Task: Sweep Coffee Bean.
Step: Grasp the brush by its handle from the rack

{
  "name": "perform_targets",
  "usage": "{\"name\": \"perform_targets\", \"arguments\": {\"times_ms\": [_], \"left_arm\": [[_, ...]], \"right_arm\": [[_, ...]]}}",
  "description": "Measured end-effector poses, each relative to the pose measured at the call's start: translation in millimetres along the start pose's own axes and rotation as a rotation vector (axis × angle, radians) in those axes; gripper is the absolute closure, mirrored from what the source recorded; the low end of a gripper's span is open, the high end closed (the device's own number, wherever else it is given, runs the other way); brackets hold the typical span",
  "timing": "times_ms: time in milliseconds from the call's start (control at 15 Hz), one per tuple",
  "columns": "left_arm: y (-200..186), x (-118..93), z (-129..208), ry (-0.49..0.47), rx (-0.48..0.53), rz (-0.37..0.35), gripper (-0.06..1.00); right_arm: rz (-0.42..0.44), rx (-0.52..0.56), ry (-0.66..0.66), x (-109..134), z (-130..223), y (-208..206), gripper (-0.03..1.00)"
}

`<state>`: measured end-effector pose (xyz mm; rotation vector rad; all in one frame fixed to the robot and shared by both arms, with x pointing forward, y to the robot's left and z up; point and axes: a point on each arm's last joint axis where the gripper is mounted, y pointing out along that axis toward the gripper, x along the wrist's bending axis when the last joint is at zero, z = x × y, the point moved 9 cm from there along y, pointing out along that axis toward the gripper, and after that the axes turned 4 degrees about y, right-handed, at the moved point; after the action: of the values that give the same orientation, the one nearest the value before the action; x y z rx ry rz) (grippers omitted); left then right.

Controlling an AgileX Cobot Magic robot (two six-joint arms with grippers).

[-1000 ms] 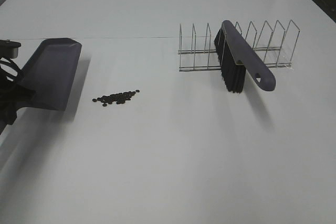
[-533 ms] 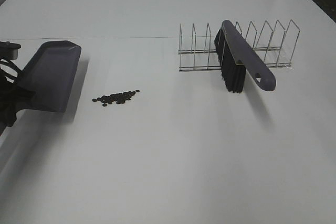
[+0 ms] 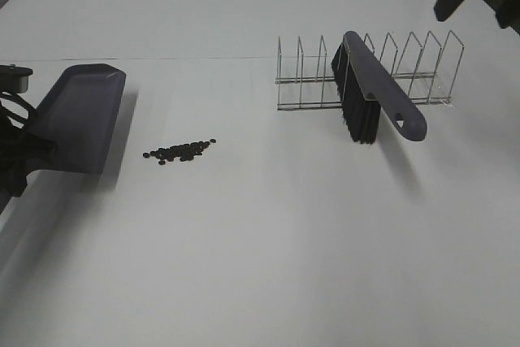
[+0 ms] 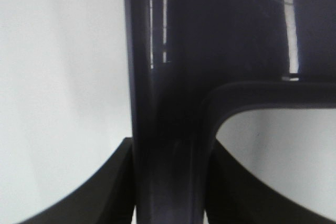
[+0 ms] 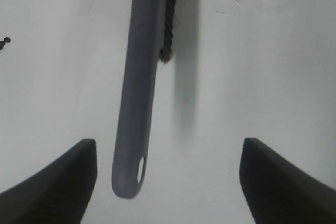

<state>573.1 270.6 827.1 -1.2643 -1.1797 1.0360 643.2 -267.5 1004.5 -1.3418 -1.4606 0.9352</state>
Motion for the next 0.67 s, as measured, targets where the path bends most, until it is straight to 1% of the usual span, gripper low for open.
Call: {"name": "perform_targets", "arguments": {"times_ms": [133, 200, 267, 400, 467, 667], "left_arm": [[0.0, 0.0, 0.0, 0.000, 0.000, 0.000, 0.61], [0.0, -0.1, 0.0, -0.001, 0.000, 0.001, 0.61], [0.0, -0.1, 0.0, -0.001, 0.000, 0.001, 0.61], [0.0, -0.1, 0.0, -0.001, 0.000, 0.001, 0.61], [0.0, -0.1, 0.0, -0.001, 0.000, 0.001, 0.61], [0.0, -0.1, 0.0, -0.001, 0.000, 0.001, 0.61]], "right_arm": [[0.003, 0.000, -0.072, 22.3, -22.7, 22.2, 0.26], [-0.002, -0.011, -0.100, 34.7, -40.3, 37.7, 0.26], [-0.015, -0.017, -0.102, 40.3, -51.8, 49.1, 0.26], [-0.030, -0.004, -0.096, 43.1, -64.0, 74.5, 0.26], [-0.028, 0.006, -0.094, 42.5, -65.1, 83.1, 0.26], [-0.033, 0.076, -0.082, 40.7, -61.4, 126.7, 0.26]]}}
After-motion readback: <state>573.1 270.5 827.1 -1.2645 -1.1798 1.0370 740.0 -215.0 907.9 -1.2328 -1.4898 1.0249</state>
